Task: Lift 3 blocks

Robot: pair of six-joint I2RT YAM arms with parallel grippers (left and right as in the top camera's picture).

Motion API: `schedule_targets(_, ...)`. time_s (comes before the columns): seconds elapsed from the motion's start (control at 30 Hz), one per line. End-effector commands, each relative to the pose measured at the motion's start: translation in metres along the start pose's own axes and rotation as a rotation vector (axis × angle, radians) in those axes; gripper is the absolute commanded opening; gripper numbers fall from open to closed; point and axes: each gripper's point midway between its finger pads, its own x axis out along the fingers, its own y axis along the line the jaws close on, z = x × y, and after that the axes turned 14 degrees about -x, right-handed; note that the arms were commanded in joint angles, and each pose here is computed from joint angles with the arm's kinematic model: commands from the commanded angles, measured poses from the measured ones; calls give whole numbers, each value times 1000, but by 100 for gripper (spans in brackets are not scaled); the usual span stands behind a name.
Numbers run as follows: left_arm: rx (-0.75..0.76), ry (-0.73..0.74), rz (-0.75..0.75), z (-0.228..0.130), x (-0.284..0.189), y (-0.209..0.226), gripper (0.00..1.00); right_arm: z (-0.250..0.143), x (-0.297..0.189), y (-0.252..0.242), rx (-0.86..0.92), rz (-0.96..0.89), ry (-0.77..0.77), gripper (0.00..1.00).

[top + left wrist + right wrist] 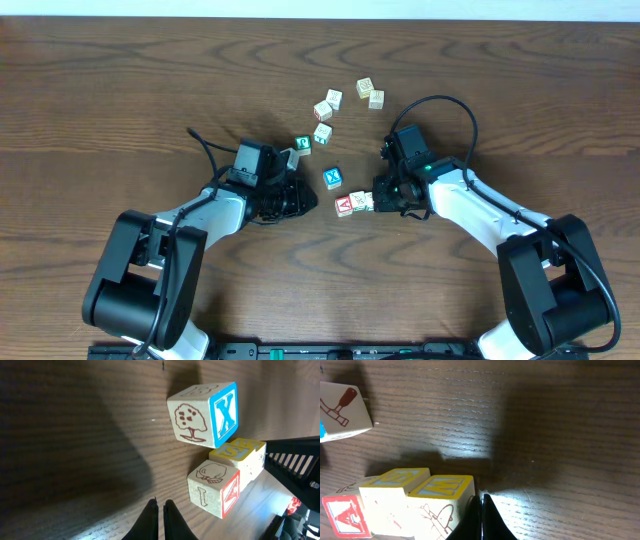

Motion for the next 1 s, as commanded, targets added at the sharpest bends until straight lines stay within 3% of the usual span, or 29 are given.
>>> schedule_targets(0.0, 6, -14, -5, 7, -1, -6, 7, 1, -3, 8, -18, 25, -8, 1)
schedule_targets(0.57, 6, -19, 0, 8, -1, -5, 7, -3, -3, 16, -16, 75, 11, 1)
schedule_targets(0.97, -76, 14, -21, 2, -1, -8, 7, -3, -4, 22, -12, 110, 15, 1)
